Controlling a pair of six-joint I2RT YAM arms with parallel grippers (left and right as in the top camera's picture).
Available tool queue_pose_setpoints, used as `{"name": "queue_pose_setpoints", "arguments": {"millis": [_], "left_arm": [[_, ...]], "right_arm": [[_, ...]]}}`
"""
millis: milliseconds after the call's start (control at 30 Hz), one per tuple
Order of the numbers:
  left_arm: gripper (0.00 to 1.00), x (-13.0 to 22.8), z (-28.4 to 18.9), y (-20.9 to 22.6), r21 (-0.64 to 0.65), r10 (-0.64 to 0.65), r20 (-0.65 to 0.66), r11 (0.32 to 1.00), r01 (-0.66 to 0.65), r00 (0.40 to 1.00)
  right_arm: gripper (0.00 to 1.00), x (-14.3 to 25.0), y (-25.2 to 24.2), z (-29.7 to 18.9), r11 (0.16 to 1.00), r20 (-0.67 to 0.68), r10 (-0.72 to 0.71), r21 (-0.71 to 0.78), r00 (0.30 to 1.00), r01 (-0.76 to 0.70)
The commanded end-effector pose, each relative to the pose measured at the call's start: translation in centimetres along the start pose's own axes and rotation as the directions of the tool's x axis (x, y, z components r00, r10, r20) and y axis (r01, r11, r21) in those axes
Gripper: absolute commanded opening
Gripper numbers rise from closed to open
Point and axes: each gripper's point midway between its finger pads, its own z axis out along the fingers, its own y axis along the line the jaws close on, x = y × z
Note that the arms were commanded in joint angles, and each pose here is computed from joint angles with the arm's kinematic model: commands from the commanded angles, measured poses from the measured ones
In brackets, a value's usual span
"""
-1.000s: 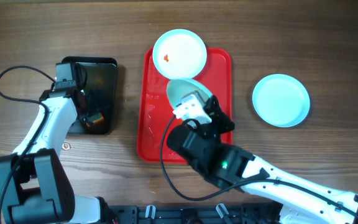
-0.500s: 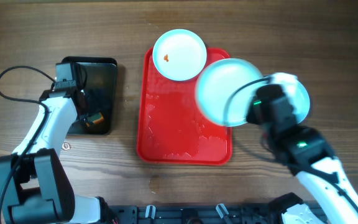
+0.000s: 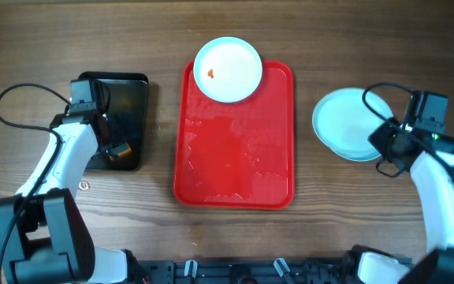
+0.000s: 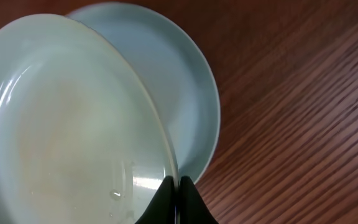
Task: Clean dirty plates on tray and stack at the side
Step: 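Carry the plate right and stack it on the cleaned plate, then move the right gripper to the rim of the top plate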
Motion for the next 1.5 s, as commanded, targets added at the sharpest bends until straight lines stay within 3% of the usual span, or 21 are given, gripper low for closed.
{"name": "queue_pose_setpoints", "arguments": {"millis": [0, 67, 133, 167, 267, 333, 367, 500, 633, 900, 1100, 1300, 1467], "left_arm": [[1.0, -0.2, 0.2, 0.0, 0.003, 0.001, -0.002, 1.0, -0.001, 1.0], [1.0, -0.2, 0.2, 0.0, 0.003, 0.001, -0.003, 1.0, -0.001, 1.0], [1.0, -0.2, 0.2, 0.0, 0.003, 0.001, -0.003, 1.0, -0.001, 1.0], [1.0, -0.2, 0.2, 0.0, 0.003, 0.001, -0.003, 1.0, -0.001, 1.0], [1.0, -0.2, 0.2, 0.0, 0.003, 0.001, -0.003, 1.0, -0.001, 1.0], [1.0, -0.2, 0.2, 0.0, 0.003, 0.001, -0.003, 1.0, -0.001, 1.0], [1.0, -0.2, 0.2, 0.0, 0.003, 0.001, -0.003, 1.0, -0.001, 1.0], [1.0, -0.2, 0.2, 0.0, 0.003, 0.001, -0.003, 1.0, -0.001, 1.0], [1.0, -0.2, 0.2, 0.0, 0.003, 0.001, -0.003, 1.0, -0.001, 1.0], [1.0, -0.2, 0.2, 0.0, 0.003, 0.001, -0.003, 1.0, -0.001, 1.0], [1.0, -0.2, 0.2, 0.0, 0.003, 0.001, -0.003, 1.0, -0.001, 1.0], [1.0, -0.2, 0.2, 0.0, 0.003, 0.001, -0.003, 1.0, -0.001, 1.0], [1.0, -0.2, 0.2, 0.0, 0.003, 0.001, -0.003, 1.0, -0.001, 1.0]], "right_arm": [[0.05, 0.9, -1.1, 2.5, 0.999, -0.079, 0.001, 0.052, 0.997, 0.004], [0.14, 1.0, -1.4, 3.0, 0.998, -0.088, 0.005, 0.071, 0.996, 0.001], [0.36, 1.2, -0.9, 2.9, 0.999, -0.101, 0.004, 0.042, 0.995, 0.0], [0.42, 1.2, -0.3, 2.7, 1.0, -0.108, -0.009, 0.003, 0.994, 0.009], [0.54, 0.9, 2.6, 1.0, 0.983, -0.102, -0.11, -0.16, 0.989, 0.092], [0.54, 0.8, 4.6, -0.6, 0.949, -0.074, -0.181, -0.273, 0.981, 0.155], [0.54, 1.0, 6.0, -1.7, 0.914, -0.051, -0.23, -0.356, 0.972, 0.197], [0.54, 2.8, 12.6, -8.3, 0.642, 0.139, -0.415, -0.655, 0.899, 0.398], [0.53, 5.6, 16.7, -12.2, 0.45, 0.252, -0.49, -0.746, 0.834, 0.49], [0.52, 9.9, 25.0, -9.2, 0.417, 0.264, -0.586, -0.712, 0.766, 0.565], [0.52, 7.6, 30.6, -4.2, 0.476, 0.263, -0.598, -0.643, 0.757, 0.6], [0.47, 5.4, 31.1, 2.8, 0.585, 0.305, -0.563, -0.51, 0.768, 0.631], [0.4, 6.3, 30.8, 7.3, 0.609, 0.271, -0.577, -0.485, 0.77, 0.628]]}}
